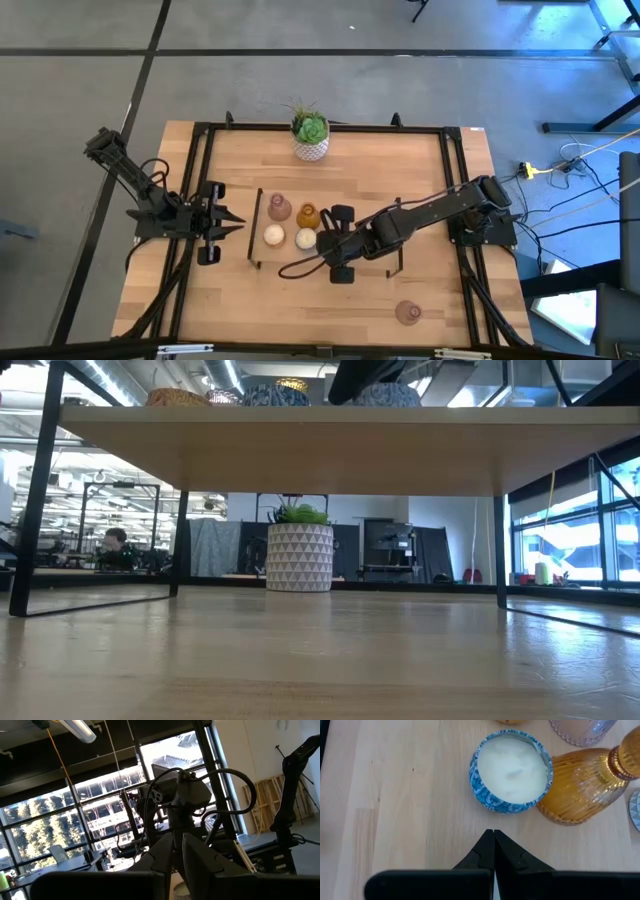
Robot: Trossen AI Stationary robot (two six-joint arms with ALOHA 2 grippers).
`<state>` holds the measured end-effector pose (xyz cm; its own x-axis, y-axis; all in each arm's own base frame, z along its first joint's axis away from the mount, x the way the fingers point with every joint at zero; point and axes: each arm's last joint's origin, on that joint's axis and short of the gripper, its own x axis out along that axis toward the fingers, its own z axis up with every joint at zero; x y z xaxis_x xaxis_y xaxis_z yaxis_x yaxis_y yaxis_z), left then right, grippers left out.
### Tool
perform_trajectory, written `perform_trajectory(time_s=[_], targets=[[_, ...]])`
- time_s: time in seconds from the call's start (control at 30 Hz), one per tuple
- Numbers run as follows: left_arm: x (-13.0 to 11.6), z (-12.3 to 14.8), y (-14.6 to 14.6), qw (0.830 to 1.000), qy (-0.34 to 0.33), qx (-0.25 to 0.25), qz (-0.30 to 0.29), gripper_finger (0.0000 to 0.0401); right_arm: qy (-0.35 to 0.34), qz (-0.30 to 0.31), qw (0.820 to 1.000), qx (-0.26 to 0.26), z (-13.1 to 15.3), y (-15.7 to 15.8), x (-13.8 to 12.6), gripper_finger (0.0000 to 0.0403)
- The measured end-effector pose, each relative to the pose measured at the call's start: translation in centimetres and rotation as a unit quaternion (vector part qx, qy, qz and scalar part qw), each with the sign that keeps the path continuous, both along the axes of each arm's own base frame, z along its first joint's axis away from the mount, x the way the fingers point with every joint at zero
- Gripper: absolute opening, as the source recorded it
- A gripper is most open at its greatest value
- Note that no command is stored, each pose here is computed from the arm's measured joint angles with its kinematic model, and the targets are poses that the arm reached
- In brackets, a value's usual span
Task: Pick & Place candle stick holders
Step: Put the blue scented candle on the shelf, then put the pink glass candle holder on the shelf
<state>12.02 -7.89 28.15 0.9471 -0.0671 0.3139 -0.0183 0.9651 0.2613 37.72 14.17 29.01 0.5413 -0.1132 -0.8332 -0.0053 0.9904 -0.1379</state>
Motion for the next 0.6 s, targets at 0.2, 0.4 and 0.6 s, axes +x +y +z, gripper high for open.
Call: perform_trajectory(time_s=[0.2, 0.4, 0.6], targets=[[0.0, 0.0, 0.0, 1.0, 0.0, 0.0, 0.0, 0.0036, 0.005, -0.005, 1.0, 0.0, 0.0, 0.1, -0.2, 0.0], [0.0, 0.0, 0.0, 1.0, 0.0, 0.0, 0.0, 0.0036, -0.038, 0.028, 0.999, 0.012, 3.7, 1.8, -0.7, 0.0], [0.0, 0.0, 0.0, 1.0, 0.0, -0.002, -0.001, 0.0036, -0.041, 0.048, 0.997, 0.048, 9.7, 3.9, -3.9, 0.0001]])
